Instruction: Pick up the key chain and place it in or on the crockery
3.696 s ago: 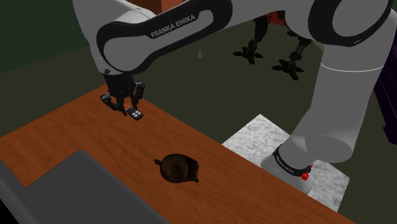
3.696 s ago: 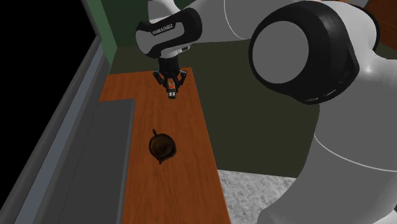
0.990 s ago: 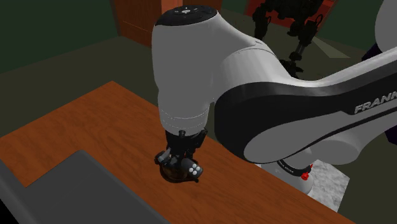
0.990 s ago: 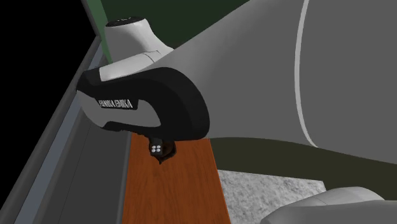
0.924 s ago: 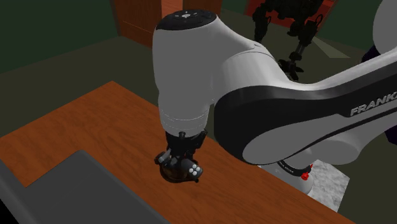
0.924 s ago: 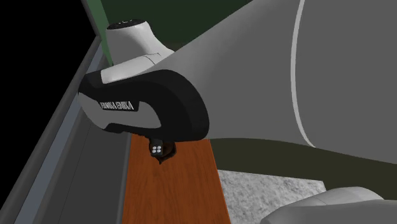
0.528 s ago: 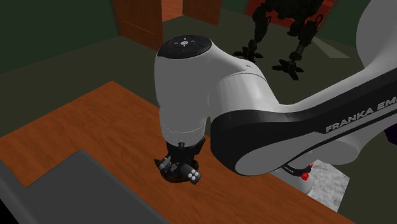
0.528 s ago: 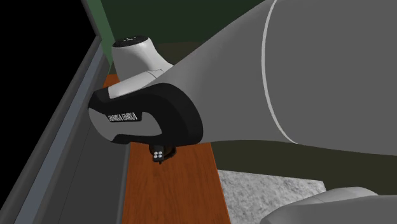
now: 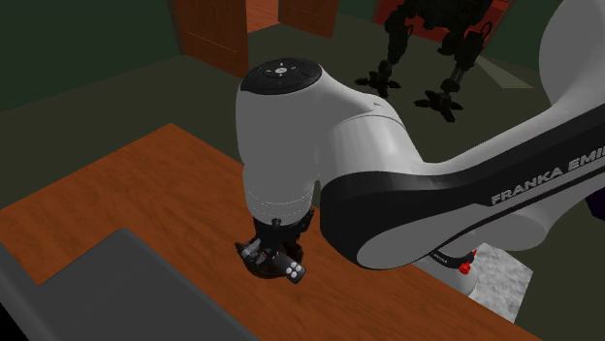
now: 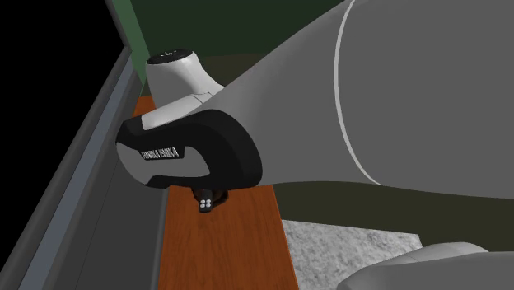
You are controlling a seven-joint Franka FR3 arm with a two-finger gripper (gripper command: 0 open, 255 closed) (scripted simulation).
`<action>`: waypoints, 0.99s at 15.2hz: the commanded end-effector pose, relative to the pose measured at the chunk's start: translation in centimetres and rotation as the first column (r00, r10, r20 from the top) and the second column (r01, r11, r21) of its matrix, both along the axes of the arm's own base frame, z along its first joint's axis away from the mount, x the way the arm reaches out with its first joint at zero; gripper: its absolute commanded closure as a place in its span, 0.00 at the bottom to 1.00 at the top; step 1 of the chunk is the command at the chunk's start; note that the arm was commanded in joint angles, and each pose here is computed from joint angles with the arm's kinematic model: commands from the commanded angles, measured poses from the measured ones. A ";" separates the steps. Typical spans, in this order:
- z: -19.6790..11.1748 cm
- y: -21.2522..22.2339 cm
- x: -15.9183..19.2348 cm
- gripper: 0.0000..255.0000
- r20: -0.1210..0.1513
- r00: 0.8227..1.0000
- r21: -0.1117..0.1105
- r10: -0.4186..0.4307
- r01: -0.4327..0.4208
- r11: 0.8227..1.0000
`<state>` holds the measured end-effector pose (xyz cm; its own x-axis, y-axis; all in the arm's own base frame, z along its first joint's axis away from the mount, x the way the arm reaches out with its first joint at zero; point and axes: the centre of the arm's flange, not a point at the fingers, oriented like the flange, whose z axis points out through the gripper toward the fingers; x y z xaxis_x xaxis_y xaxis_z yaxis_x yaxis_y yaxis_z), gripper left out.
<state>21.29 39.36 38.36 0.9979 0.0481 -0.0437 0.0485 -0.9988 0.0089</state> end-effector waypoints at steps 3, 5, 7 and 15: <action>0.0 0.0 0.0 0.00 0.000 1.000 0.000 0.000 0.000 1.000; 0.0 0.0 0.0 0.00 0.000 1.000 0.000 0.000 0.000 1.000; 2.6 0.0 0.1 0.00 0.000 1.000 0.000 0.000 0.000 1.000; 5.0 0.1 0.2 0.00 0.000 1.000 0.000 0.000 0.000 1.000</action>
<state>21.51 39.42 43.34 0.9979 0.0481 -0.0435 0.0485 -0.9988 0.0087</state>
